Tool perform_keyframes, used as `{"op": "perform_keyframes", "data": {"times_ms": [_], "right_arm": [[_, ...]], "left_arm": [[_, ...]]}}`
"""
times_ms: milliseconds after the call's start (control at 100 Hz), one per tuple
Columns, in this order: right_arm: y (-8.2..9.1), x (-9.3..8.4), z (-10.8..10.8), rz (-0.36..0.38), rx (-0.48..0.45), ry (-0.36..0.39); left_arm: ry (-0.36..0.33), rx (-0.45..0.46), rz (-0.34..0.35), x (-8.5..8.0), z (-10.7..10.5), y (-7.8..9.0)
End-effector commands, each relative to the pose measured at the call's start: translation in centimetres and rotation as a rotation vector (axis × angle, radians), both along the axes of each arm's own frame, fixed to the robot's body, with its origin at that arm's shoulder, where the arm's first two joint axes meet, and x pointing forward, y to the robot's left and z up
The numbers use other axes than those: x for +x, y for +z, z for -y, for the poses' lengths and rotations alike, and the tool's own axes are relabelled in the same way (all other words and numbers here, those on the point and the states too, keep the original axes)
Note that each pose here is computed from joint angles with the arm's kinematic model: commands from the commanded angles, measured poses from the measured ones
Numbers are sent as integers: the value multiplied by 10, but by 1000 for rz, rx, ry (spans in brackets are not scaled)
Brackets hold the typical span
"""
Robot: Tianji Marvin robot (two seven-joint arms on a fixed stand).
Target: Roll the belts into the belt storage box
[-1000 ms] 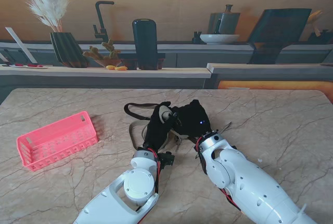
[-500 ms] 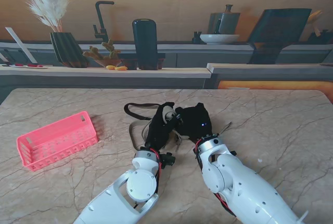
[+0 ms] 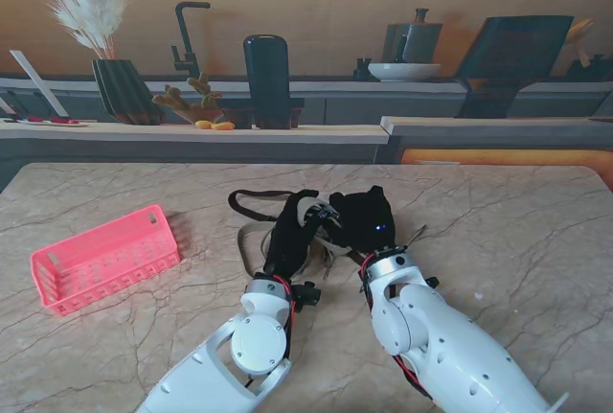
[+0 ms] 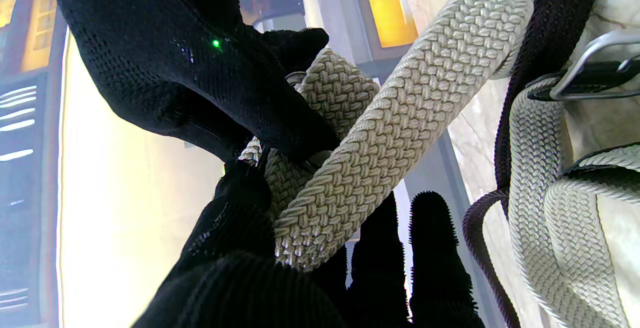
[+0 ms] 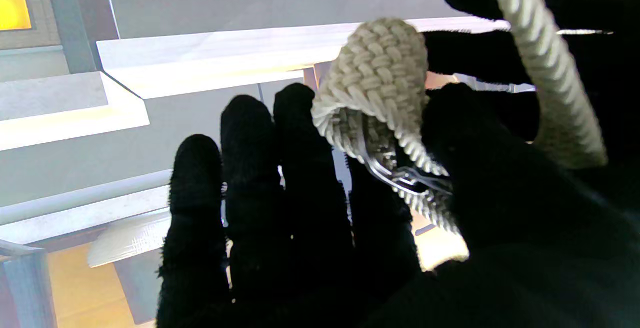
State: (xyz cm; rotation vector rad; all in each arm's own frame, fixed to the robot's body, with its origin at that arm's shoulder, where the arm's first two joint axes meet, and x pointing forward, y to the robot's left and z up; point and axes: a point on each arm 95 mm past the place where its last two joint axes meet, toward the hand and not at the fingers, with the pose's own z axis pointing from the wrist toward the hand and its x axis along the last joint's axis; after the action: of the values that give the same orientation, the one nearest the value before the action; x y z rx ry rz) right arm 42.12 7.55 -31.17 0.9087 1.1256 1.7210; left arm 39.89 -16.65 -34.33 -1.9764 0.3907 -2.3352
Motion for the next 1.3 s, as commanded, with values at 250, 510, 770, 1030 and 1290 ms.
{"op": "perform_keyframes", "data": {"times_ms": [250,510,770,1030,1290], "right_arm": [[1,-3,-14,-22,73,23],[4,-4,-11,25,101,-4],[11,-7,-8,81,118,-11],[10,-8,-16,69,137,24],[2,-7,-27,9,155,65]], "left_arm": [[-22,-4,35,-1,7,-2],[9,29,48,3,-2,0],[6,14,-2,4,-1,-6],[-61,-24,-43,1,9,-12],[-66,-37,-48,-1,14,-12]]}}
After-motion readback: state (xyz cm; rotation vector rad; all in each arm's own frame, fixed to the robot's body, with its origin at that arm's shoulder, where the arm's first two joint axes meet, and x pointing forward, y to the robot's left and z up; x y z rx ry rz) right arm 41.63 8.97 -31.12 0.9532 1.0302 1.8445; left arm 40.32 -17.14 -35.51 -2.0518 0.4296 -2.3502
